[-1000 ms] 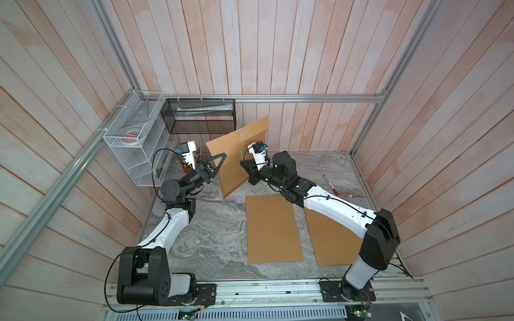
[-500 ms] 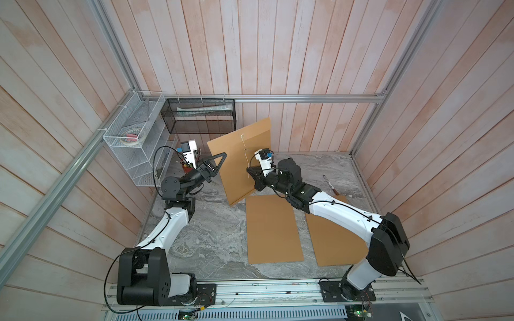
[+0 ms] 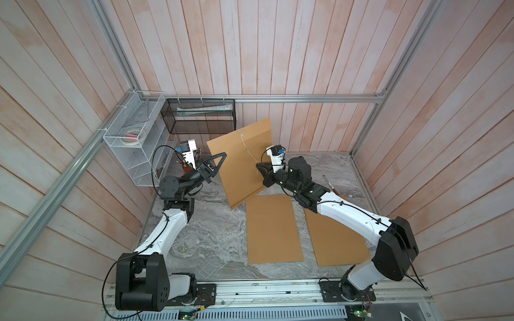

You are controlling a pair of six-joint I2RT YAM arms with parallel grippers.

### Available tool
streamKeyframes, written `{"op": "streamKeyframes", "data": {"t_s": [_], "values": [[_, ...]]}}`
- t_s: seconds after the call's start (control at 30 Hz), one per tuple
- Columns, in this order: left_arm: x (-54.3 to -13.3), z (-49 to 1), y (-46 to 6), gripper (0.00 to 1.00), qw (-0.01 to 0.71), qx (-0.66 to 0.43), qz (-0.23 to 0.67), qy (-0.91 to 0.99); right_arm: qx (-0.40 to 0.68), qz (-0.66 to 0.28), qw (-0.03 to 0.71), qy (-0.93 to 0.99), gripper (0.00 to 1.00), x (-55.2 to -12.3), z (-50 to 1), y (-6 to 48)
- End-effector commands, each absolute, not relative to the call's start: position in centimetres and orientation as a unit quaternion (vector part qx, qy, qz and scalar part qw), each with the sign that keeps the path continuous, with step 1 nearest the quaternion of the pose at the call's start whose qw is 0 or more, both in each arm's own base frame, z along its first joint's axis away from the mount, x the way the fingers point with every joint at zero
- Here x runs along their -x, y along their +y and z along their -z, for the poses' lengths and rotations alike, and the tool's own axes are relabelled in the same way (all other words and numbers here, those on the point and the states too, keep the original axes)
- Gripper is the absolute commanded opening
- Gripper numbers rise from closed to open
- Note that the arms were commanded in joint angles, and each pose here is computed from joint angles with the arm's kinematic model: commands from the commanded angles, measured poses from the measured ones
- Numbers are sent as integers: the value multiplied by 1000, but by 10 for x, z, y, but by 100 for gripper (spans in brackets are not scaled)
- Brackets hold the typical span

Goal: Open the file bag

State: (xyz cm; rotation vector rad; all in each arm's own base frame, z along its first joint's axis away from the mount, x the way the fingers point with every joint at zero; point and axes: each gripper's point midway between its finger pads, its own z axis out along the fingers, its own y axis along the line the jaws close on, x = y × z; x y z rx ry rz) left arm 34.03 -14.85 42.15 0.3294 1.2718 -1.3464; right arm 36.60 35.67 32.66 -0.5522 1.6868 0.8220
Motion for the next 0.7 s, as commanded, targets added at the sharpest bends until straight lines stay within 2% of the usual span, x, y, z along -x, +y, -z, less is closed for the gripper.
{"op": "streamKeyframes", "data": {"t_s": [0.0, 0.67], "values": [[-330, -433, -149, 0, 602, -166, 571, 533, 217, -348, 582, 702, 0, -369, -352, 342], [-330, -407, -152, 0, 583, -171, 564, 559, 261, -336, 609, 669, 0, -371, -409, 352]]}}
